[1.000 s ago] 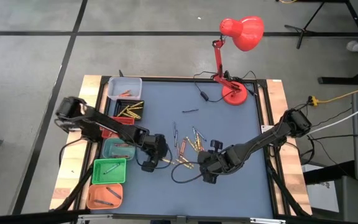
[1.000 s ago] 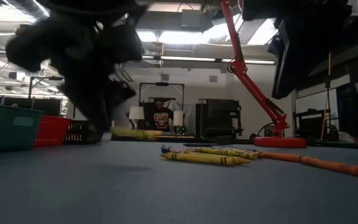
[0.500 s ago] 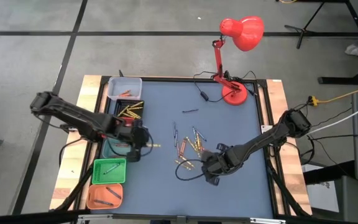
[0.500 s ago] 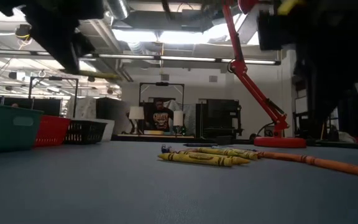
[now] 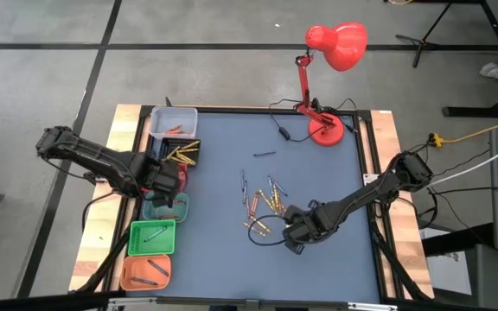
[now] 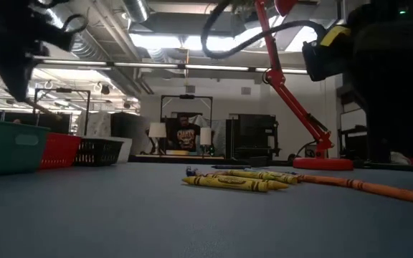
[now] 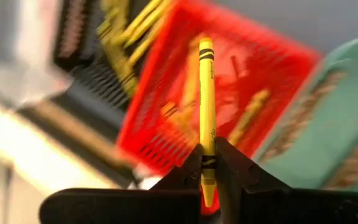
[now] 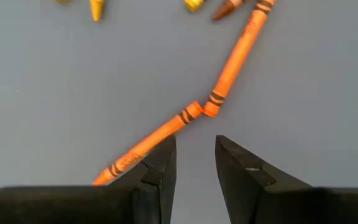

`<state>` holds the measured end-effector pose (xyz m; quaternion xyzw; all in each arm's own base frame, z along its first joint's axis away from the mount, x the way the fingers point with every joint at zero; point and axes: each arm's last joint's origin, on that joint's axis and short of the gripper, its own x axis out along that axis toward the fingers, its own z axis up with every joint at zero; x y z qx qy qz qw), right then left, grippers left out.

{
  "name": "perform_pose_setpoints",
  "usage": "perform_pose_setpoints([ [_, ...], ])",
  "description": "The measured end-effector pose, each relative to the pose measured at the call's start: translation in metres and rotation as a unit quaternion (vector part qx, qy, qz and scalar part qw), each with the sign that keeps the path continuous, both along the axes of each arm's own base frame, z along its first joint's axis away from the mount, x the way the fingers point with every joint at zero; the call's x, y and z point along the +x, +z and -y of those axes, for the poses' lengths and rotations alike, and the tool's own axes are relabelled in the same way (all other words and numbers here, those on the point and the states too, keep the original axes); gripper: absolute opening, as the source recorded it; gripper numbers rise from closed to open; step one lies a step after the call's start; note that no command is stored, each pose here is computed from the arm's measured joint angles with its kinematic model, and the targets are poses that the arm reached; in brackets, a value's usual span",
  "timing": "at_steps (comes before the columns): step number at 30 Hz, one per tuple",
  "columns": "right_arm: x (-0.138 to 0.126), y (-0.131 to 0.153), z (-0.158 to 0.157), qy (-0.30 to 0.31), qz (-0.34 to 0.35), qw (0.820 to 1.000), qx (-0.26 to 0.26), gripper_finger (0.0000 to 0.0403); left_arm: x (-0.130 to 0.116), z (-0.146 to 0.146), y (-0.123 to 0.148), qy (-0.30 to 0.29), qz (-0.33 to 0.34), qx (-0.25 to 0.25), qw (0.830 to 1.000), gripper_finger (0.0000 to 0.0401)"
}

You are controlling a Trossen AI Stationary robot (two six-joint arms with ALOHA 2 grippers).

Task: Sort crayons
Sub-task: Put the yellow crayon into the orange bin, then put the orange crayon into the transparent bin

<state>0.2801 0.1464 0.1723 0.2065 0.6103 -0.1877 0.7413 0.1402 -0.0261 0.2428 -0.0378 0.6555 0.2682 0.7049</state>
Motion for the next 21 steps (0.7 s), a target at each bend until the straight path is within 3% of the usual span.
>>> perform_pose_setpoints([
  [5,0.0043,0.0009,-0.0023,0.0,0.023,1.0,0.012,0.011,-0.0096,-0.0031,0.0017,0.059,-0.026,0.027,0.998,0.0008],
  [12,0.0073,0.0017,-0.0051,-0.048,0.032,0.997,0.049,0.011,-0.0093,-0.0031,0.0016,0.06,-0.025,0.028,0.998,0.0012],
  [21,0.0066,0.0015,-0.005,-0.097,0.026,0.993,0.061,0.011,-0.0077,-0.0027,0.0013,0.061,-0.016,0.025,0.998,0.007],
])
